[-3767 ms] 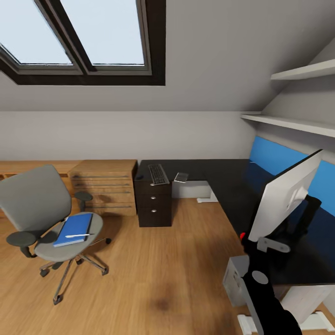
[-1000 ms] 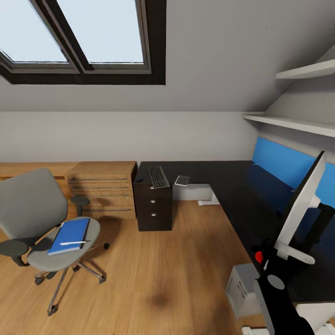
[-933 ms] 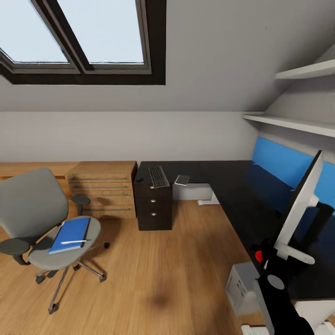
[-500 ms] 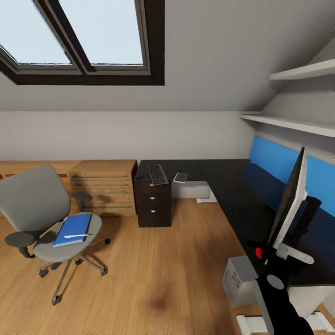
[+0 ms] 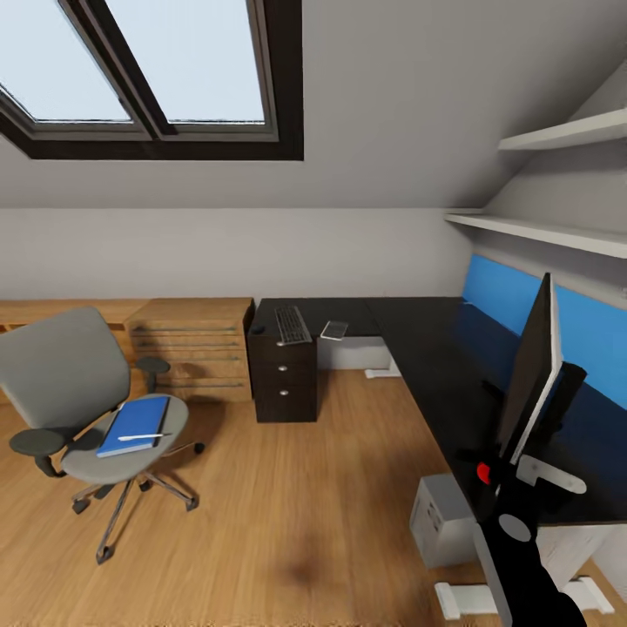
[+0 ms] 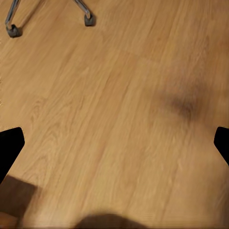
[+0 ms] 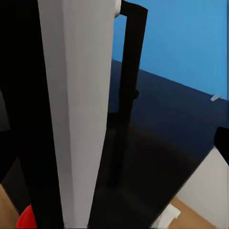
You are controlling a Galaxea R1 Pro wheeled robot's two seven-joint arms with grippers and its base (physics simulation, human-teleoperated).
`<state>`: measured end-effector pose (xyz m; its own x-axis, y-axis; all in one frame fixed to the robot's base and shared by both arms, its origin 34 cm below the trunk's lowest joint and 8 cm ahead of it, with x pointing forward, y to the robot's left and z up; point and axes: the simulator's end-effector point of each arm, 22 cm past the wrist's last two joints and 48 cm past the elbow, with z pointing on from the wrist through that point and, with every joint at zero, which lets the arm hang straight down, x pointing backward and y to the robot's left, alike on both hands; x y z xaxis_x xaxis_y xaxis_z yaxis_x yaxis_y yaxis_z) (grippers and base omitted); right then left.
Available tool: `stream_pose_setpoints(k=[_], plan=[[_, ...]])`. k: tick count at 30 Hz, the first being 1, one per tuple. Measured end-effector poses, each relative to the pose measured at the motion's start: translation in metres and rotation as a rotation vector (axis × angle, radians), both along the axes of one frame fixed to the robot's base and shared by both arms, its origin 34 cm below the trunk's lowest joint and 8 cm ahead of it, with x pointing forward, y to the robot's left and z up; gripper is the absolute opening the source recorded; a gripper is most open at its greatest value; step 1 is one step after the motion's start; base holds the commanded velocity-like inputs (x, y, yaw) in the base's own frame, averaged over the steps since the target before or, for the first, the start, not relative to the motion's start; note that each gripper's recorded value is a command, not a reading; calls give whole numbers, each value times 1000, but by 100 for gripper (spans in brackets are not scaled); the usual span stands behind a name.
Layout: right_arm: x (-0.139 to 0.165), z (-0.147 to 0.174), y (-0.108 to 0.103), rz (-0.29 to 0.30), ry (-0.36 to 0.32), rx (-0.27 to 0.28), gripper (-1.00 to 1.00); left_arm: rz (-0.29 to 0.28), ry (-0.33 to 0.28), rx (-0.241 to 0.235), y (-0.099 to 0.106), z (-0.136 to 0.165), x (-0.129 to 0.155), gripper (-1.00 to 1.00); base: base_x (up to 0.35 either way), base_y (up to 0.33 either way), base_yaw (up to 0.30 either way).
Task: In the bedroom, organize the workspace by keeping the computer under the desk, ensuring the monitor is on the desk, placing the keyboard on the desk next to the monitor, placing the mouse on the desk next to the keyboard, moving the folder from the swivel chair onto the desk next to the mouse, stacking the notebook on top of the folder with the pen on top of the notebook, and positioning the swivel chair next to the desk.
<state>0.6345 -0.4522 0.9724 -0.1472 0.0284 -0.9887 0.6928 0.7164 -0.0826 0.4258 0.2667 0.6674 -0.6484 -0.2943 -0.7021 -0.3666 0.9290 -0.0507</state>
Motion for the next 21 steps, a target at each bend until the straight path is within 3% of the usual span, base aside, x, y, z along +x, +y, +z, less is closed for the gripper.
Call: stream_pose_setpoints(k=[16, 21], plan=[[1, 0, 2, 5, -3, 4, 100, 0, 0, 0, 0, 0, 0, 100, -326, 0, 0], [1, 0, 2, 6, -5, 3, 100, -2, 0, 1, 0, 0, 0, 100, -245, -142, 0]])
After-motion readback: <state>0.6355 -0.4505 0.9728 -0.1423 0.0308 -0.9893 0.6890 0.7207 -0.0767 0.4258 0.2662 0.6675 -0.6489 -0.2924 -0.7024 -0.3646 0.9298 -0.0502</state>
